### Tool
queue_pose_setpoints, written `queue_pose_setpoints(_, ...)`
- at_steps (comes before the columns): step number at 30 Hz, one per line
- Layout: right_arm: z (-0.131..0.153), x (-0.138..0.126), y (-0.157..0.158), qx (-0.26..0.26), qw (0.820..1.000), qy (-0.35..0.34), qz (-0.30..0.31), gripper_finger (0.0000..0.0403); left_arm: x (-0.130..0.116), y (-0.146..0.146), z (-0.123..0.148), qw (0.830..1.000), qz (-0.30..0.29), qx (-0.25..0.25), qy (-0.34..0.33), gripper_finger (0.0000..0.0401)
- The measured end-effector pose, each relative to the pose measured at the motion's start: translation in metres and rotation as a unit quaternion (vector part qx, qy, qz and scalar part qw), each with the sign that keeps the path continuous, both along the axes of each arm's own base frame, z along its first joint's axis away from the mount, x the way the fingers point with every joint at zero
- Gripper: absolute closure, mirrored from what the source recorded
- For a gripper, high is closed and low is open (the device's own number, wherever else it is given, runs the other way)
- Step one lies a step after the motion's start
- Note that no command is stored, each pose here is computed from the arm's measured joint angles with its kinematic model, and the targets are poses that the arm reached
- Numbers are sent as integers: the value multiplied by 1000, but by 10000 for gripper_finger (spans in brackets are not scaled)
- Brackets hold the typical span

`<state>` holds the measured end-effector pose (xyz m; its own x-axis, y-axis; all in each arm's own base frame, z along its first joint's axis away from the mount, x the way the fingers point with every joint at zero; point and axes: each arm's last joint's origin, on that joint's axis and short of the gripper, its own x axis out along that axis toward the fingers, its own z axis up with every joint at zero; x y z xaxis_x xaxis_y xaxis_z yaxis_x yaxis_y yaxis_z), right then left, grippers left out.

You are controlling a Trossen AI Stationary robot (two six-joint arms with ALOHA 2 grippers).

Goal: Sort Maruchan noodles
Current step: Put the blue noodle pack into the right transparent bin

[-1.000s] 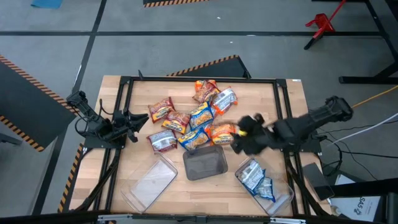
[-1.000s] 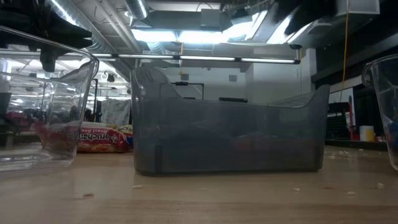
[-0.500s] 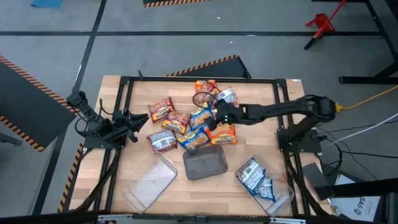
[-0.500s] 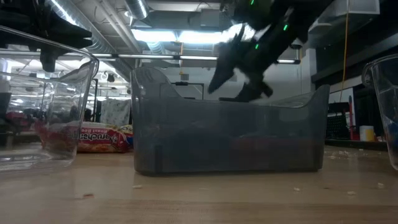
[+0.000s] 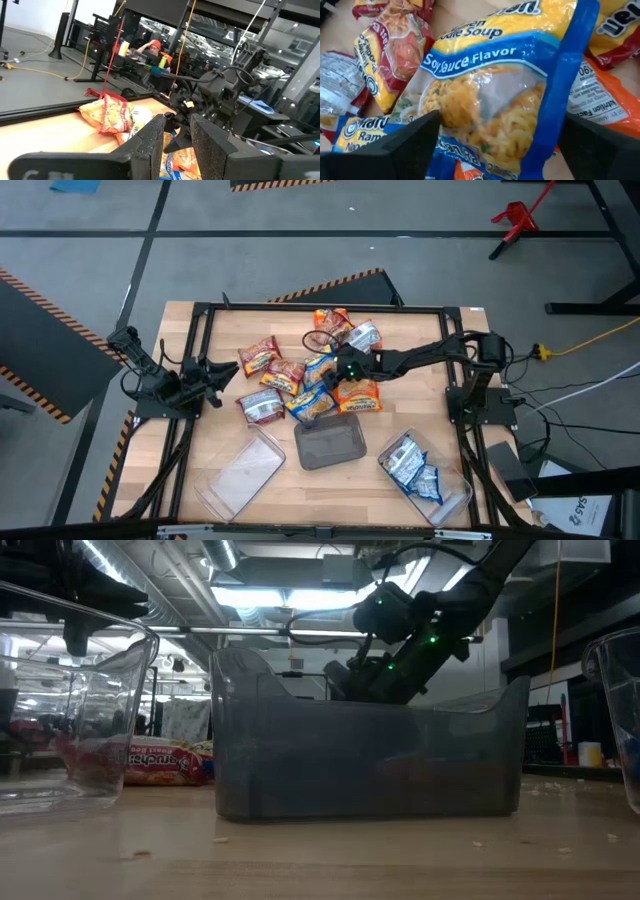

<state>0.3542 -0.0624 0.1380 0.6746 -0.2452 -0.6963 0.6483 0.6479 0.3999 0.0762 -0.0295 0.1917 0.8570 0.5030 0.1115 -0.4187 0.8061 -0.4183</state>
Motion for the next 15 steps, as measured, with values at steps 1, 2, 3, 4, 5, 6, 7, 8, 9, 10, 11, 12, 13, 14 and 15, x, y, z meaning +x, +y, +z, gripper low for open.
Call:
queue_pose_setpoints(1,0,0,0,0,1000,0,-4,71,0,0,0,1000,0,0,0,309)
queue_pose_setpoints(2,0,0,0,-1,1000,-1,-5,89,0,0,0,1000,0,0,0,309)
queue_pose_setpoints(3,0,0,-1,-2,1000,-2,-5,108,0,0,0,1000,0,0,0,309)
queue_pose_setpoints(4,0,0,-2,-2,1000,-3,-8,128,0,0,0,1000,0,0,0,309)
queue_pose_setpoints(5,0,0,-4,-3,1000,-3,-11,149,0,0,0,1000,0,0,0,309)
queue_pose_setpoints(6,0,0,-4,-3,1000,-2,-11,170,0,0,0,1000,0,0,0,309)
queue_pose_setpoints(7,0,0,-4,-3,1000,-2,-11,193,0,0,0,1000,0,0,0,309)
queue_pose_setpoints(8,1,-1,-4,-3,1000,-2,-12,217,0,0,0,1000,0,0,0,309)
queue_pose_setpoints(9,1,0,-4,-3,1000,-3,-11,241,0,0,0,1000,0,0,0,309)
queue_pose_setpoints(10,1,0,-4,-3,1000,-4,-11,267,0,0,0,1000,0,0,0,309)
queue_pose_setpoints(11,1,0,-3,-3,1000,-5,-10,292,0,0,0,1000,0,0,0,309)
queue_pose_setpoints(12,2,0,-3,-2,1000,-7,-9,316,0,0,0,1000,0,0,0,309)
queue_pose_setpoints(13,2,0,-3,-3,1000,-7,-8,339,0,0,0,1000,0,0,0,309)
queue_pose_setpoints(14,2,0,-3,-3,1000,-7,-8,361,0,0,0,1000,0,0,0,309)
queue_pose_setpoints(15,2,0,-3,-3,1000,-7,-8,380,0,0,0,1000,0,0,0,309)
